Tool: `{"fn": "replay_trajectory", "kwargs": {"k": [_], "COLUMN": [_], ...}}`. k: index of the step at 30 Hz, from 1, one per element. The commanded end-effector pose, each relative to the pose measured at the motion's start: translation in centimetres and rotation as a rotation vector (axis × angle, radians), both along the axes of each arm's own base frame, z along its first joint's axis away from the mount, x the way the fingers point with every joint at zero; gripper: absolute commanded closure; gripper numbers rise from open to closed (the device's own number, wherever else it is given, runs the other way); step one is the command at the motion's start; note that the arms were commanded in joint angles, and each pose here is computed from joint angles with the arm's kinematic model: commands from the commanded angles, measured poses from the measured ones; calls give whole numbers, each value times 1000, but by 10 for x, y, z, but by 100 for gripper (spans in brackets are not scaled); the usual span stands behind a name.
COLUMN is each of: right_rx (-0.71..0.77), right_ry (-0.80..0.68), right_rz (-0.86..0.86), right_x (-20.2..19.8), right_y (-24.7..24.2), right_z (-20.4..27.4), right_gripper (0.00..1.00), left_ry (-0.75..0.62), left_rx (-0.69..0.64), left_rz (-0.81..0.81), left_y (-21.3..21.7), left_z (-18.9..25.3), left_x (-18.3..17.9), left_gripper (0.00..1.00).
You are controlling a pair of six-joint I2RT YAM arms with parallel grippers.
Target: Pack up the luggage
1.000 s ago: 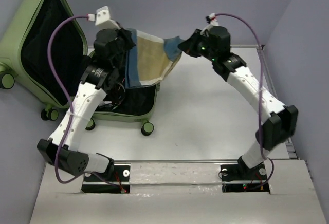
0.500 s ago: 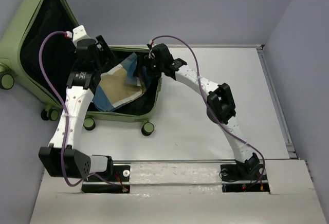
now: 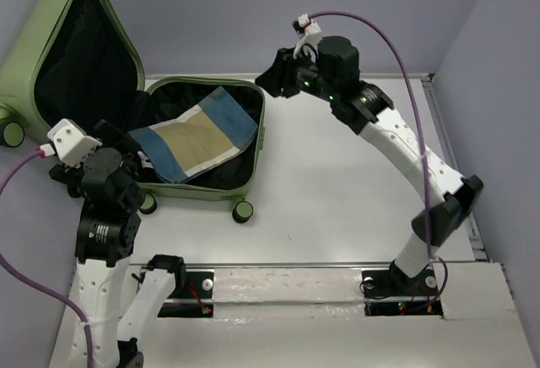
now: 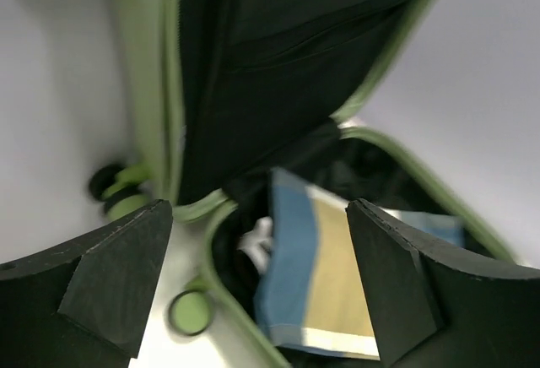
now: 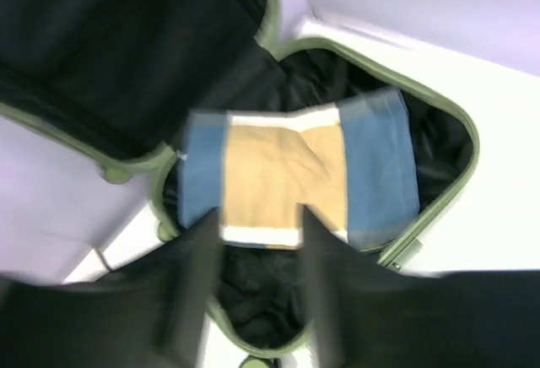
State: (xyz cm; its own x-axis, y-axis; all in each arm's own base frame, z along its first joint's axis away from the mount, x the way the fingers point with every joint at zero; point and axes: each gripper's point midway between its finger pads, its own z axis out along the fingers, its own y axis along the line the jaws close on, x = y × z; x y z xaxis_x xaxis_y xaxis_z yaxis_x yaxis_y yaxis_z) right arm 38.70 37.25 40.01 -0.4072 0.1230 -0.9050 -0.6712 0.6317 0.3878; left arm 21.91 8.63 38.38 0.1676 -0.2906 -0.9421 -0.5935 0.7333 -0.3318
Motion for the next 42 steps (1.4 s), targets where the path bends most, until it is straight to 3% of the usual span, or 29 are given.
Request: {"fn": "replay_trajectory", "kwargs": {"k": [1, 3, 5, 6, 8, 9, 18, 21, 23, 24, 25, 26, 28, 32, 34, 35, 37, 40, 42], "right_rx": [-3, 11, 9, 4, -16, -22, -76, -64, -60, -62, -66, -69, -92, -125, -127, -128, -129, -132, -127], "right_ry": [-60, -44, -25, -13, 28, 35, 250, 273, 283, 294, 312, 325, 359, 393, 415, 422, 428, 426, 413], "right_rz": [23, 37, 59, 74, 102, 108, 123, 141, 133, 129, 122, 108, 75, 63, 50, 47, 34, 22, 15], "right_x": [-32, -52, -62, -68, -77, -77, -60, -50, -42, -38, -33, -29, -23, -19, -16, -15, -15, -16, -16], "right_y": [-22, -33, -37, -38, -39, -38, -12, 10, 21, 25, 33, 35, 41, 48, 50, 51, 49, 46, 44], "right_z": [-8, -26, -42, -51, -81, -90, -189, -200, -203, -208, -216, -223, -242, -268, -276, -279, -281, -280, -273], "right_gripper": [65, 59, 48, 35, 19, 15, 5, 5, 5, 6, 7, 9, 20, 35, 61, 81, 93, 93, 93], "left_ry": [161, 245, 281, 297, 267, 332, 455, 464, 458, 457, 451, 451, 449, 458, 460, 465, 454, 443, 413], "left_rx": [61, 125, 176, 188, 178, 185, 204, 207, 203, 201, 206, 208, 206, 220, 233, 242, 258, 312, 360], "left_rz": [278, 423, 460, 540, 569, 583, 642, 636, 629, 623, 619, 609, 583, 561, 537, 536, 495, 414, 283], "left_y": [37, 56, 64, 80, 89, 94, 123, 125, 124, 124, 124, 124, 121, 114, 106, 104, 88, 55, 6], "left_z": [-34, -45, -42, -41, -27, -37, -55, -57, -57, -58, -58, -59, -61, -61, -60, -60, -59, -56, -62], "left_x": [-19, -28, -25, -32, -19, -7, 27, 36, 37, 38, 39, 41, 46, 52, 55, 55, 59, 64, 71], "left_gripper": [4, 4, 3, 3, 2, 2, 6, 17, 35, 42, 61, 71, 91, 94, 94, 94, 94, 94, 94]}}
